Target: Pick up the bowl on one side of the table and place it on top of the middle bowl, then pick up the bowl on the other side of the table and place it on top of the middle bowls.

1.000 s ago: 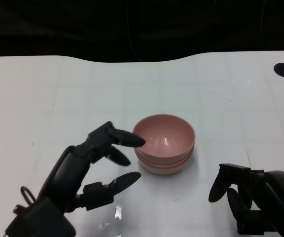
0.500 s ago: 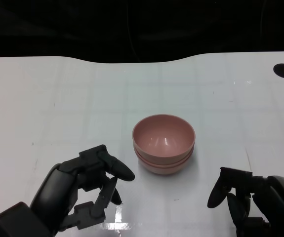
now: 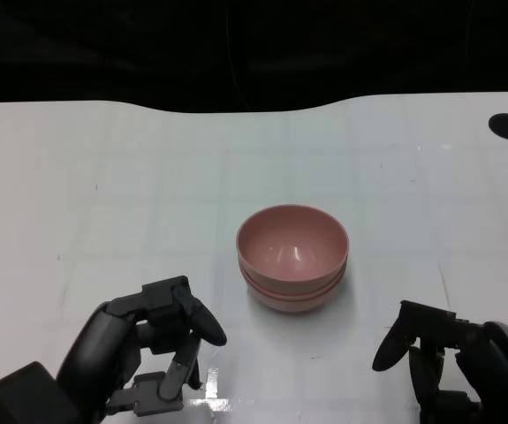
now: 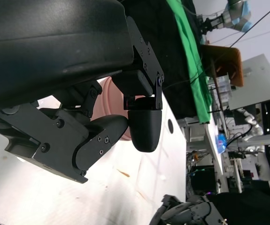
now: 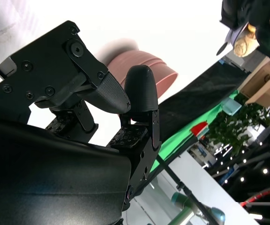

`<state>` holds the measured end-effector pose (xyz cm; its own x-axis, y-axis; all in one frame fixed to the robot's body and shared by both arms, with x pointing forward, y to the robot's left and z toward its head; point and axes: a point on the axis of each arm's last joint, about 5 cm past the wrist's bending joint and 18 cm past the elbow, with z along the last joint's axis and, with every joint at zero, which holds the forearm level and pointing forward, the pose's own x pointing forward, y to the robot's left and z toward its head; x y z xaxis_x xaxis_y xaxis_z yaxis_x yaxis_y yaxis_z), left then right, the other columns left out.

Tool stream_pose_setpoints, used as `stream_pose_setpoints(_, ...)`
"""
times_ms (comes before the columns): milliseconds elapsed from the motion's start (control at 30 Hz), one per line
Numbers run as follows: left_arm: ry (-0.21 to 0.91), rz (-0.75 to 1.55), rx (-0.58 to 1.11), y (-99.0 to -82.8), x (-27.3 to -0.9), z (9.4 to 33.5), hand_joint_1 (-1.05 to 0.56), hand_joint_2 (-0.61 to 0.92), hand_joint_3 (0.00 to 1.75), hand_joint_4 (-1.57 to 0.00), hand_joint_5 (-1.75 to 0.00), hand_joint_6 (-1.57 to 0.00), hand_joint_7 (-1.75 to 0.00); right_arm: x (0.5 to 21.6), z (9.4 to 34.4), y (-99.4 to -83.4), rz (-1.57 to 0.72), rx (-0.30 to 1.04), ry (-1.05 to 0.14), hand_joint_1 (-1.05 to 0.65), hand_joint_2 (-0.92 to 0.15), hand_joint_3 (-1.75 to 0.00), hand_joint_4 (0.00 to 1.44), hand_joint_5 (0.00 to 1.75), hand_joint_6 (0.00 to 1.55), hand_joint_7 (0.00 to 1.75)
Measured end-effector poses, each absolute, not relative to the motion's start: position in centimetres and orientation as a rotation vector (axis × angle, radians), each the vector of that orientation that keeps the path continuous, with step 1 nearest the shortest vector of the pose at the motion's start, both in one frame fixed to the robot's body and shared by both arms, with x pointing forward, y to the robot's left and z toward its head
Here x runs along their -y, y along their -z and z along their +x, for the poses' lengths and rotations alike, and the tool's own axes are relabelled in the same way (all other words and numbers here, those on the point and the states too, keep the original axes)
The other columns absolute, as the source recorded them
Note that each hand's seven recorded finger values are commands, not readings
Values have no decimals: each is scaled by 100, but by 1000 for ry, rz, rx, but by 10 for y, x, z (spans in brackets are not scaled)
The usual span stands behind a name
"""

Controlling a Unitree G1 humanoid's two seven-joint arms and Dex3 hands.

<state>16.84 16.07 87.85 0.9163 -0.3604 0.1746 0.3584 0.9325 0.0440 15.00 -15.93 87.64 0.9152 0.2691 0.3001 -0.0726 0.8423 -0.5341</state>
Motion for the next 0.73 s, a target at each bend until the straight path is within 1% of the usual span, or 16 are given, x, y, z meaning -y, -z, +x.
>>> stream_pose_setpoints(200,375,-8,192,-873,-160,171,-22,37,136,-87,-174,-86,-141,159,152,-872,-532,401,-174,-8,-12,-164,90,172,91,132)
stream_pose_setpoints(467,374,-10,198,-867,-162,170,-24,34,137,-88,-173,-87,-144,160,153,-868,-537,404,-171,-11,-10,-163,92,172,93,130)
stream_pose_setpoints(733,368,-16,214,-866,-160,170,-23,34,138,-89,-173,-87,-143,161,154,-866,-558,403,-165,-12,-8,-162,94,172,95,126)
